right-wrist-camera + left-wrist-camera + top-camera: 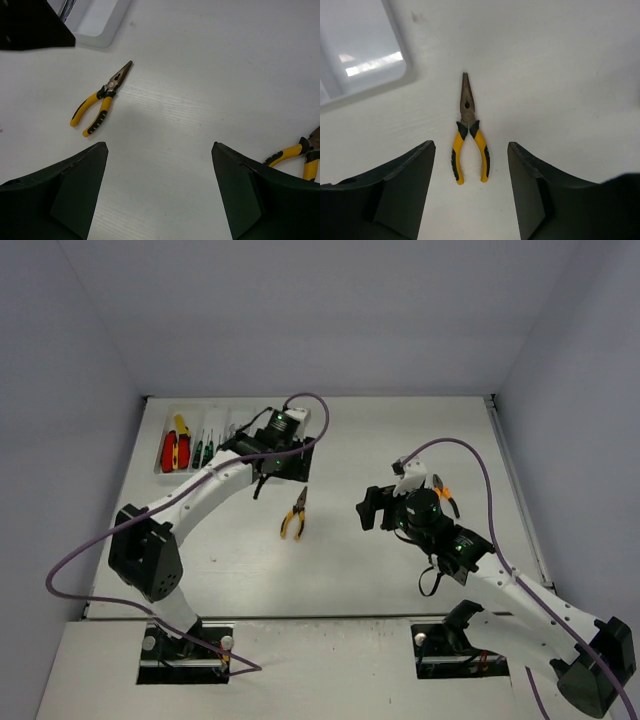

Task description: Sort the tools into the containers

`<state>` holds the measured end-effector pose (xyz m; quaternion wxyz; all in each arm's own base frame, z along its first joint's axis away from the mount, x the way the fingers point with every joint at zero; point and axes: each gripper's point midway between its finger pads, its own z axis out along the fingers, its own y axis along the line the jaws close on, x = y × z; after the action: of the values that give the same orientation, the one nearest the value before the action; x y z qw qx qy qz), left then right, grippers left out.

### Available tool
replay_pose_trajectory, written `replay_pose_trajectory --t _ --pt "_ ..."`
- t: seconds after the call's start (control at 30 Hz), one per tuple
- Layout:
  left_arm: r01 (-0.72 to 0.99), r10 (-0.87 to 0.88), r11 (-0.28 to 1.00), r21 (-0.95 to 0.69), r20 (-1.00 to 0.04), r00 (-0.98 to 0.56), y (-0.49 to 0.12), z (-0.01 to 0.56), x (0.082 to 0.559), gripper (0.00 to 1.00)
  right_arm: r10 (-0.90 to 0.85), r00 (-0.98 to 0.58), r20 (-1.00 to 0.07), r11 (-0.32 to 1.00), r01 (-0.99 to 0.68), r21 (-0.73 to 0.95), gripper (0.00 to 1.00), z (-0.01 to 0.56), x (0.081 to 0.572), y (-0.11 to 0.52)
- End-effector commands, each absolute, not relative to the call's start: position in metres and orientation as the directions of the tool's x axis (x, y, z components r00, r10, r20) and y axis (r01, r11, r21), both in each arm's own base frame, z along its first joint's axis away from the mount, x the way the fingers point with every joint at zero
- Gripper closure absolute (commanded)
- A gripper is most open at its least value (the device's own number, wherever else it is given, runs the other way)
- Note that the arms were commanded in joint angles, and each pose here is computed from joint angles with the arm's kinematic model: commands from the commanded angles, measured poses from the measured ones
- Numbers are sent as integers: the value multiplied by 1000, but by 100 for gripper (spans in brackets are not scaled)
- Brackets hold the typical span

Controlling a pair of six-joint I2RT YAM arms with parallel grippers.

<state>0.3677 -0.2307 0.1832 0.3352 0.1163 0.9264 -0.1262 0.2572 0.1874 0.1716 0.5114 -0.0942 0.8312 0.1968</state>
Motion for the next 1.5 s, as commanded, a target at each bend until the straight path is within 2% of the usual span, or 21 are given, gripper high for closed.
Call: replay_pose_trajectory --t 0.0,0.6,0.9,1.0,1.1,1.3,1.47 --pt "159 78 983 -89 -581 -810 -229 138 348 42 110 -426 -898 915 -310 259 17 180 260 179" --pt "179 160 984 0 -439 -884 -245 61 321 40 118 -462 -879 911 -301 281 16 167 248 174" --pt "222 189 975 -17 -465 -865 -237 81 308 41 110 -474 -874 914 -298 277 16 160 247 174" --pt "244 195 969 -29 -517 -834 -233 106 308 41 110 -474 -873 913 -298 277 16 159 247 174" --pt "264 220 964 -12 -520 -826 -226 108 309 45 111 -478 -872 913 -297 279 16 157 246 173" --pt "286 264 958 19 -448 -854 -218 75 308 59 114 -480 -870 910 -300 285 16 158 245 174" --pt "289 272 957 24 -415 -868 -220 56 310 61 115 -478 -871 911 -298 285 16 158 244 172"
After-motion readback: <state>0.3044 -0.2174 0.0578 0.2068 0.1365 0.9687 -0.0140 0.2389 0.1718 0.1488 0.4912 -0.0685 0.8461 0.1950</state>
